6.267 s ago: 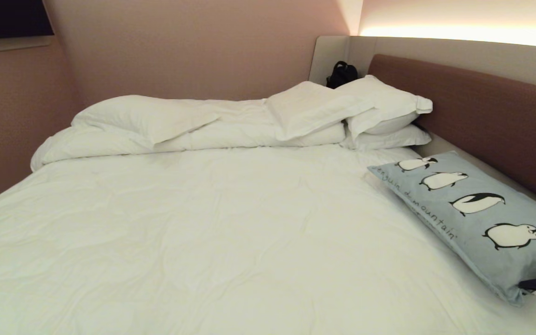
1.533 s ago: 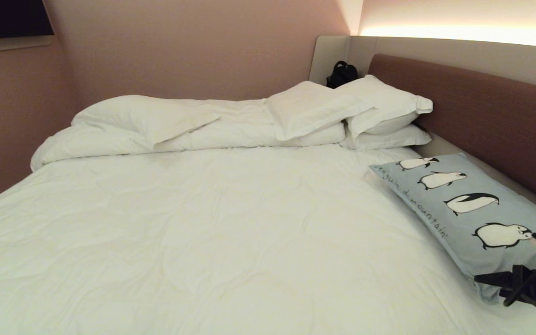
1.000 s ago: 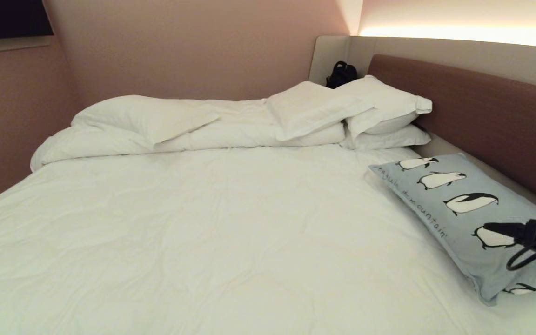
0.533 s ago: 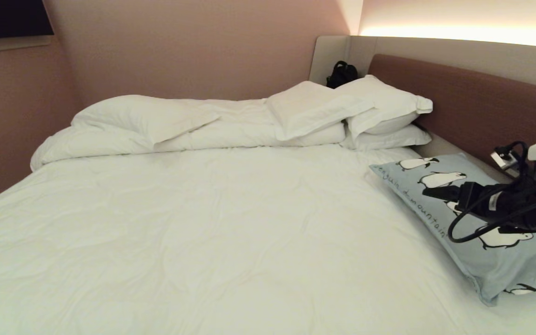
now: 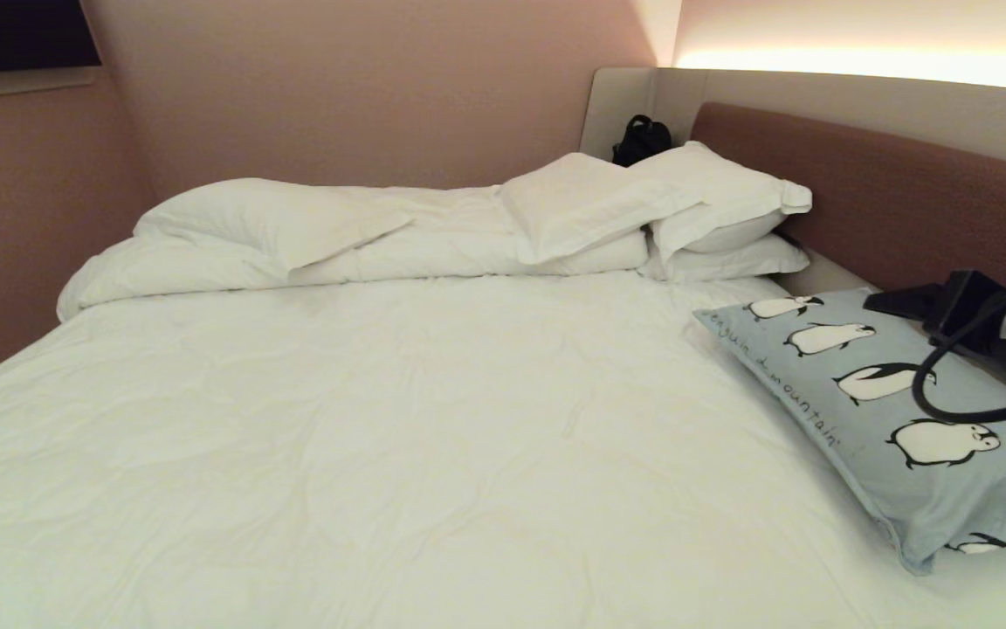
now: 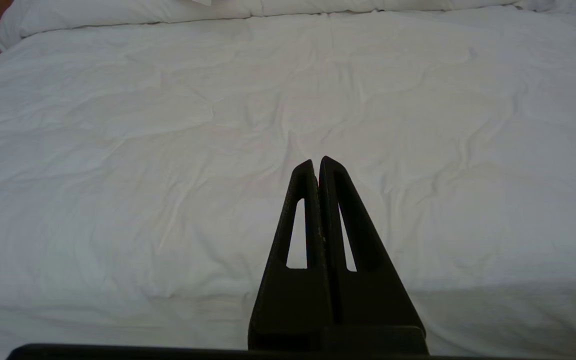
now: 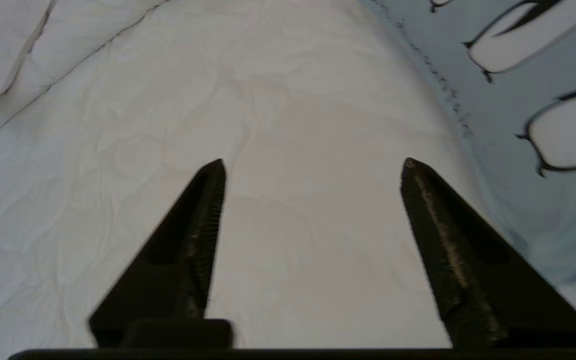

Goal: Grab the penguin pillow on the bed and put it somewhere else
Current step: Pick up the pillow

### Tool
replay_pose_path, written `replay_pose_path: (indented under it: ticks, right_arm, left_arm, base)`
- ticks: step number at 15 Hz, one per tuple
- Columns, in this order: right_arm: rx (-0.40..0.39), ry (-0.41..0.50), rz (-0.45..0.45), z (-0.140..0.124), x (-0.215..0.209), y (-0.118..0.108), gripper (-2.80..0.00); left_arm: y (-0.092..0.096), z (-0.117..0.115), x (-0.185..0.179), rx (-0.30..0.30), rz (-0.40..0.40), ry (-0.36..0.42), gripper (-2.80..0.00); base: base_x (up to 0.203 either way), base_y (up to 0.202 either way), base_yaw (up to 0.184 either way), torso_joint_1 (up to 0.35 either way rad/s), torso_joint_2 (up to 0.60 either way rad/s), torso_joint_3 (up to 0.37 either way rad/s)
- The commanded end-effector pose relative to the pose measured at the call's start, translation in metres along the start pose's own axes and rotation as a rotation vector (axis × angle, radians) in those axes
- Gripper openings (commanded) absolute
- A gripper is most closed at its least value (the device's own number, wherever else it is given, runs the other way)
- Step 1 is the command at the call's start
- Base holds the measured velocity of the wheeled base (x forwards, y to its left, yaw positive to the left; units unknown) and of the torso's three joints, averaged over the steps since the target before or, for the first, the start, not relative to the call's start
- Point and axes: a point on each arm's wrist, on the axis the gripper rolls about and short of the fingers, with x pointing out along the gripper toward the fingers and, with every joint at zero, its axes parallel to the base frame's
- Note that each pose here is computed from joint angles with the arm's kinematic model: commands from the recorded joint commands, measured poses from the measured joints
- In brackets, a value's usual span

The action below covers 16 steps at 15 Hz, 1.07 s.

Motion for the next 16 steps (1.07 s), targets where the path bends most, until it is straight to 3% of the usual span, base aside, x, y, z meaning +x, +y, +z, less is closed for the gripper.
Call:
replay_pose_path:
  ticks: [1,4,9,13,16]
  right_arm:
    - [-0.024,0.135,-0.146,-0.017,-0.044,-0.009,-2.80]
    - [-0.048,0.179,-0.105,-0.026,-0.091,-0.011,-2.80]
    - [-0.033,0.436,0.115,-0.057,-0.156,-0.023,-2.80]
    - [-0.187,0.599,0.130,-0.082,-0.182,-0.037,-2.80]
    - [-0.244,0.648,0.171,-0.102,-0.193,-0.048,-2.80]
  left_arm:
    - [0.000,0.000,0.000,0.000,0.001,0.000,-2.80]
    - [0.000,0.000,0.000,0.000,0.001,0.000,-2.80]
    - [0.000,0.000,0.000,0.000,0.001,0.000,-2.80]
    - [0.000,0.000,0.000,0.000,0.001,0.000,-2.80]
    - [0.000,0.000,0.000,0.000,0.001,0.000,-2.80]
  base:
    - [0.000,0.000,0.000,0.000,0.00,0.000]
    - [0.000,0.000,0.000,0.000,0.00,0.000]
    - [0.000,0.000,0.000,0.000,0.00,0.000]
    - [0.000,0.000,0.000,0.000,0.00,0.000]
    - [0.000,0.000,0.000,0.000,0.00,0.000]
